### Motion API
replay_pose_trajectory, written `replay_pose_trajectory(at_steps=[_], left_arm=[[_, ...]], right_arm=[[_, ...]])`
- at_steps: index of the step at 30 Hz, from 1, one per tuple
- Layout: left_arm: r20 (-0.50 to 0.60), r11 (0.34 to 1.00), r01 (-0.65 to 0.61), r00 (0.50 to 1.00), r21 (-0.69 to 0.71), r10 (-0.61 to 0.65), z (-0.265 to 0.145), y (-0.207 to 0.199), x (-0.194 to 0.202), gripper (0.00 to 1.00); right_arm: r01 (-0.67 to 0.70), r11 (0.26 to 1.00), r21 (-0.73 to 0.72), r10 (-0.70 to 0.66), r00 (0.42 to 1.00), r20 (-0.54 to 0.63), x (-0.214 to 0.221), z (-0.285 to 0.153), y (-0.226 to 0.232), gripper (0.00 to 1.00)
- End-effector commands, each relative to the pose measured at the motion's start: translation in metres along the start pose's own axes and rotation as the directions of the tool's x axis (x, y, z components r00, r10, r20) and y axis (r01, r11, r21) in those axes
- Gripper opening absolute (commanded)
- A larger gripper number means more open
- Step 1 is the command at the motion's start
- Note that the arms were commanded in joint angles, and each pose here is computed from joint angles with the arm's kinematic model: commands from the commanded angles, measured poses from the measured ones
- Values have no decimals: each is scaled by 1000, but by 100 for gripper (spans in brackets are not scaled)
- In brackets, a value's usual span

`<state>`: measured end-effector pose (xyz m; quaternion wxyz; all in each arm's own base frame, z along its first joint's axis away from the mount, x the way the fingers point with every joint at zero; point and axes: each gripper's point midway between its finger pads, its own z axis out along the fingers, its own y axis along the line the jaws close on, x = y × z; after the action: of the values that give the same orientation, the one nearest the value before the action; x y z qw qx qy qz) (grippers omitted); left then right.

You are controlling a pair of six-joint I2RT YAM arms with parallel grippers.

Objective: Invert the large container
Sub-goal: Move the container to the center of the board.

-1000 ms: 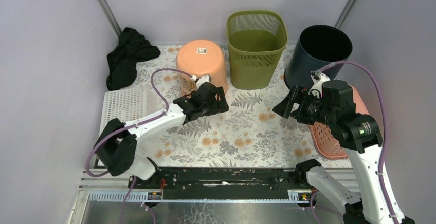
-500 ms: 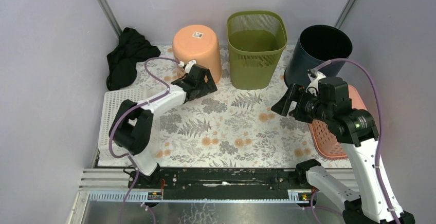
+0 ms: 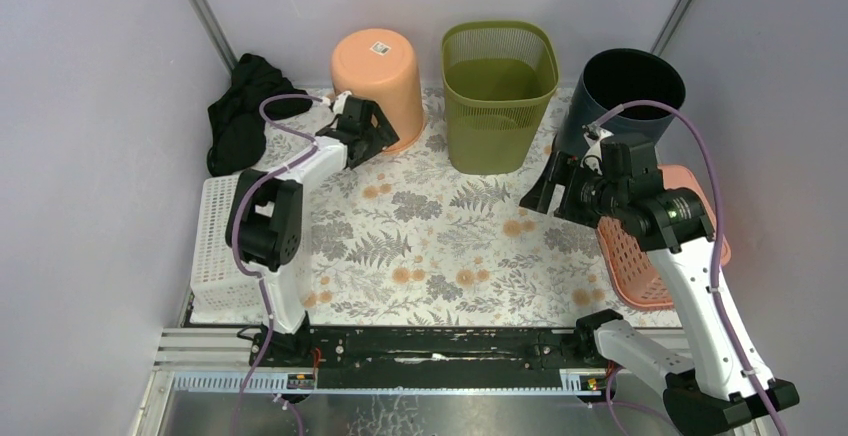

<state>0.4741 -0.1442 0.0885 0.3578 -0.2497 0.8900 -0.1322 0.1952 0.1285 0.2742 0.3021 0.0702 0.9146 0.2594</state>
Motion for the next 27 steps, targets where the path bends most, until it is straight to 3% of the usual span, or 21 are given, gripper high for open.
replay_pose_trajectory(at_steps=[1, 6, 10, 18, 27], left_arm=[[61, 999, 42, 997, 30, -43, 11, 0, -37, 100], [61, 999, 54, 997, 7, -54, 22, 10, -50, 99], [42, 996, 66, 997, 67, -69, 9, -3, -50, 99], [44, 979, 63, 996, 192, -73, -57, -23, -48, 99], [-37, 908, -19, 999, 419, 38, -144, -68, -2, 100]], right_arm=[[45, 997, -59, -44, 999, 29, -15, 2, 15, 87], [54, 997, -57, -53, 998, 29, -20, 8, 17, 87], [43, 996, -72, -41, 999, 30, -19, 15, 17, 87], [24, 996, -86, -25, 1000, -8, -12, 27, 15, 86], [29, 995, -97, -31, 999, -19, 1, 23, 11, 87]])
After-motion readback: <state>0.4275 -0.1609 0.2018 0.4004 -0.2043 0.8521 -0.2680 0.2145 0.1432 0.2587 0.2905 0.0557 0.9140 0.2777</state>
